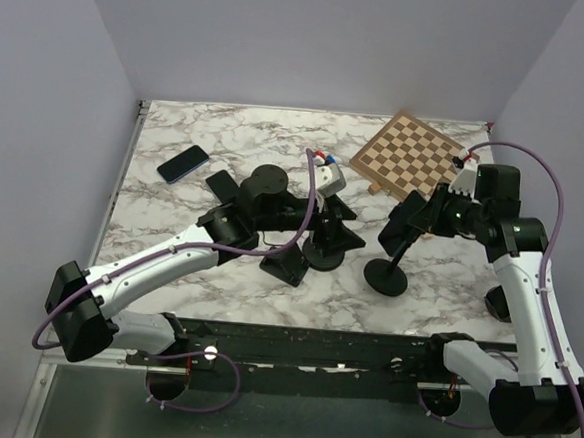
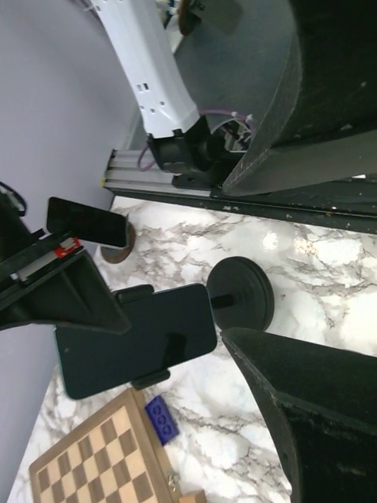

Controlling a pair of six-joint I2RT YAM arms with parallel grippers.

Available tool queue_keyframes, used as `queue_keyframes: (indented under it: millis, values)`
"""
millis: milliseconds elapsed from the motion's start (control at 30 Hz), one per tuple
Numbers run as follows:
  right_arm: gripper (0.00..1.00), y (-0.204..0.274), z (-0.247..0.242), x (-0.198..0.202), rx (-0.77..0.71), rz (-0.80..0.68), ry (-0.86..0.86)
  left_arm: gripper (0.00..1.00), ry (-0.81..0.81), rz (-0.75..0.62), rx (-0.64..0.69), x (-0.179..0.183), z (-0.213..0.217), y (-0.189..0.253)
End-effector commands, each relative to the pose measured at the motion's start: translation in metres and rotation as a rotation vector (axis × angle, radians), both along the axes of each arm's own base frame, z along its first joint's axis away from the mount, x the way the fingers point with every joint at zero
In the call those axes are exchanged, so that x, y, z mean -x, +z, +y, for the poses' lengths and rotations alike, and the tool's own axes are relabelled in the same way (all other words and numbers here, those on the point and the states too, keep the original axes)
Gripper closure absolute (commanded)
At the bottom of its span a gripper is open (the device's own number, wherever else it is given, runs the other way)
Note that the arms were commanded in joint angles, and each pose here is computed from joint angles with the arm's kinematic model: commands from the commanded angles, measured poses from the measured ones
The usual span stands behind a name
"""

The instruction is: Remove the phone from the phone stand

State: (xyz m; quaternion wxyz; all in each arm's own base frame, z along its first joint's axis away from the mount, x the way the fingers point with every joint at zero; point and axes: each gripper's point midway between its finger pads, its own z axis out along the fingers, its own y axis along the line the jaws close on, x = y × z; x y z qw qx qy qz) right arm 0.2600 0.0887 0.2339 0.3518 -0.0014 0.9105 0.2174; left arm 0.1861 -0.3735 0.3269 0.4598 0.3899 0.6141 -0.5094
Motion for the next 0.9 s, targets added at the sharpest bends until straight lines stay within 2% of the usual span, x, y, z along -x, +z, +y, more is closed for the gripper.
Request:
queue_keyframes:
  millis: [0,133,400,533,633,733,867]
  values:
    - [0.98,0.027,0.015,-0.002,-0.07,-0.129,0.058,0.22,-0.063,-0.04,-0.054,0.01,-0.013,-0.013]
    - [0.92,0.023,0.014,0.0,-0.078,-0.143,0.044,0.23,-0.059,0.01,-0.033,0.009,-0.019,-0.012]
    - [0.87,0.018,0.023,0.007,-0.122,-0.147,0.082,0.23,0.023,0.09,0.089,0.007,-0.013,-0.002]
    - [0.87,0.017,0.025,0.012,-0.117,-0.154,0.115,0.23,0.011,0.134,0.099,0.01,-0.015,-0.008]
    - [0.87,0.028,0.031,0.013,-0.145,-0.218,0.153,0.23,-0.009,0.144,0.107,0.012,-0.018,-0.002]
    - [0.87,0.041,0.027,-0.002,-0.128,-0.303,0.126,0.23,-0.015,0.135,0.126,0.012,-0.02,0.009]
    - [0.88,0.058,0.014,-0.032,-0.062,-0.33,0.053,0.24,-0.018,0.146,0.143,0.011,-0.023,0.019]
